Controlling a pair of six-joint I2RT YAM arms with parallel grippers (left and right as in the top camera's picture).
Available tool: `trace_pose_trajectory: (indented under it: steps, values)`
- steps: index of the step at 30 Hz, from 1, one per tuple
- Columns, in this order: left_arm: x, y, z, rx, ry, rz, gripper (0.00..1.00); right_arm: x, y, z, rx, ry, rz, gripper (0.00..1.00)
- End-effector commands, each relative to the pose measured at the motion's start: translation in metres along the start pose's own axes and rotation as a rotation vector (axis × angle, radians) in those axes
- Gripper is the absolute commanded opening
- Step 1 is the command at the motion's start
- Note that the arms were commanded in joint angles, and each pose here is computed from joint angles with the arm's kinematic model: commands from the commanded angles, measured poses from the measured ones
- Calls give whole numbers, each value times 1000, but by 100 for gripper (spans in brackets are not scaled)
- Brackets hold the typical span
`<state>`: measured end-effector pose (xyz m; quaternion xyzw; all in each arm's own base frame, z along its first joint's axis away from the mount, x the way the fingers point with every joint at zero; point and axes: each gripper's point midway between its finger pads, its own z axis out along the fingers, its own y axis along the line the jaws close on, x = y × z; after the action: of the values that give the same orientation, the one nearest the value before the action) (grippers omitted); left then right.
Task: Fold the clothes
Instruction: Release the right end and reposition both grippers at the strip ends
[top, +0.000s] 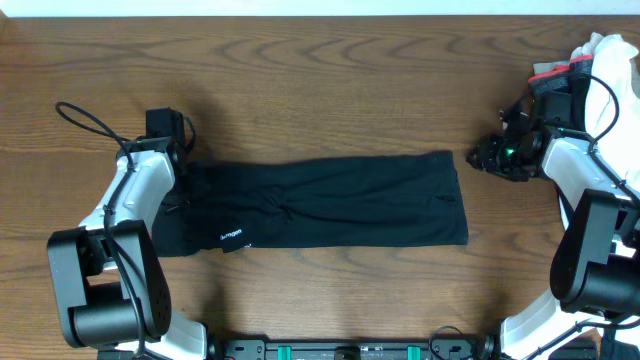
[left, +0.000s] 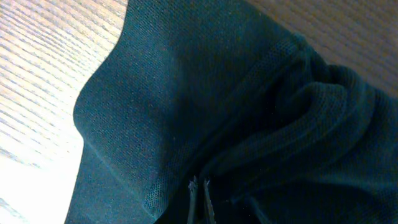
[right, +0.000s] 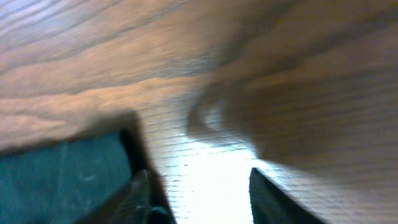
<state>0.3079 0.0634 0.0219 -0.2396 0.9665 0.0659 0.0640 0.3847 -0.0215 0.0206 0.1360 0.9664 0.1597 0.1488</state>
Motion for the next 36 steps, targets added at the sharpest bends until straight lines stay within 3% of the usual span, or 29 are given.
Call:
trace_pose_trajectory:
  steps: [1, 4, 12, 16, 19, 22, 26, 32, 36]
  values:
    - [-10, 6, -11, -21, -41, 4, 7, 8, 16, 1, -109, 32, -9, 52]
    - [-14, 6, -21, -14, -61, 5, 11, 18, 25, -7, -152, 71, 0, 48]
    - [-25, 7, -66, 42, -183, -14, 41, 71, 31, -16, -145, 267, 49, 50]
    - [-24, 8, -83, 62, -219, -20, 42, 88, 36, -4, -142, 292, 28, 49]
    - [-22, 5, -87, 90, -220, -17, 45, 90, 42, 3, -160, 277, 6, 42]
    - [-20, 1, -87, 113, -208, -14, 45, 88, 48, 5, -182, 263, -9, 29]
    - [-19, 1, -87, 114, -206, -14, 45, 88, 47, 5, -178, 264, -7, 1]
    - [-19, 1, -86, 113, -202, -13, 45, 81, 43, -25, -147, 249, 19, 1]
    - [-19, 1, -86, 113, -203, -13, 45, 81, 31, -40, -66, 226, 11, 7]
